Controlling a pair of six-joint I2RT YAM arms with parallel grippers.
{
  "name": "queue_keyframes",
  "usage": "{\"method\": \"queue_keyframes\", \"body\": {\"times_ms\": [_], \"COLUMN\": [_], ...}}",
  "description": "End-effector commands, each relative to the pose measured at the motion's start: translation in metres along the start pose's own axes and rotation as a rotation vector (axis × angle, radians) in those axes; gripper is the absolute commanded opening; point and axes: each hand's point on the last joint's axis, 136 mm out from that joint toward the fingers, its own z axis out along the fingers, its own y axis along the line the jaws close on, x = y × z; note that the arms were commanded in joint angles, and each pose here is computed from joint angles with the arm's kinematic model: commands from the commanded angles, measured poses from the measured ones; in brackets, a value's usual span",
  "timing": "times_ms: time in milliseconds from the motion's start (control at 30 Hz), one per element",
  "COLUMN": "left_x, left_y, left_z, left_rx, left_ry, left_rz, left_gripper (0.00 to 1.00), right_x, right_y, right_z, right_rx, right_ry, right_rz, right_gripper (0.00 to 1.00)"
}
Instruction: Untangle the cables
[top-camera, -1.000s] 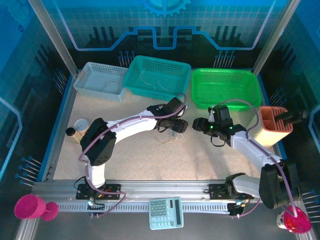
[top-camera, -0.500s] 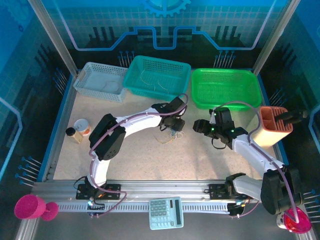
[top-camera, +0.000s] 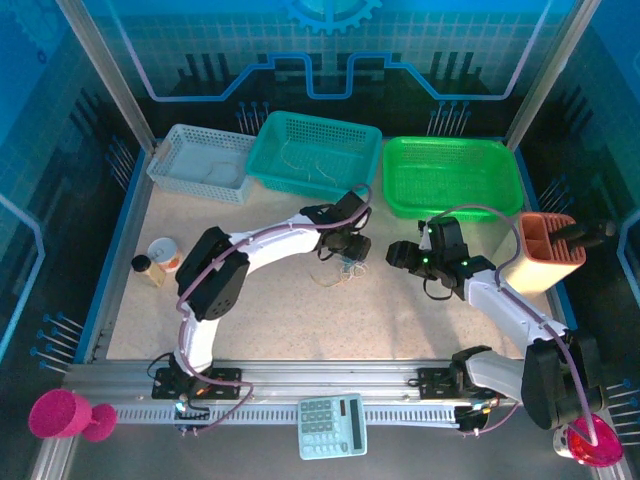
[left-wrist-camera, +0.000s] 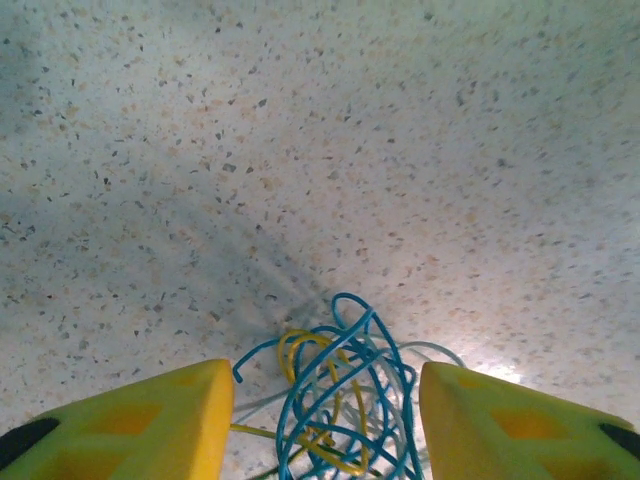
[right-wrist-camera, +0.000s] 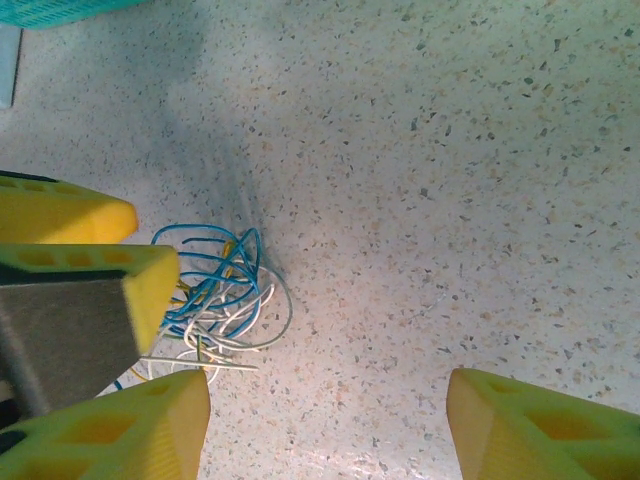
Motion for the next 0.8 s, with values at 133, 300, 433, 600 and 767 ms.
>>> {"method": "queue_keyframes", "body": {"times_ms": [133, 300, 433, 600, 767], "left_x": [-0.023, -0.016, -0.008, 0.001, 0.008], "left_y": [0.009, 0.010, 0.010, 0.010, 0.009], "left_z": [-0.021, -0.013, -0.004, 0.005, 0.011], "left_rx": [0.065, 0.076, 0.080, 0.087, 0.096], "left_ry": [-0.054, -0.026, 0.004, 0.033, 0.051], "left_rz": [-0.088, -0.071, -0.072, -0.072, -0.076], "left_gripper": [0.51, 0.48, 0.48, 0.47, 0.46], "right_x": [-0.002, -0.004, -0.005, -0.005, -0.006], "right_y": [0.003, 0.004, 0.005, 0.005, 0.006], "right_z": [0.001, 0.000, 0.001, 0.000, -0.001], "right_rx": [-0.029, -0.032, -0.034, -0.035, -0.035], "right_ry": [0.002, -0.004, -0.003, -0.003, -0.005], "right_rz": [0.016, 0.014, 0.013, 0.015, 0.015], "right_gripper": [0.65, 0.65, 0.65, 0.65, 0.65]}}
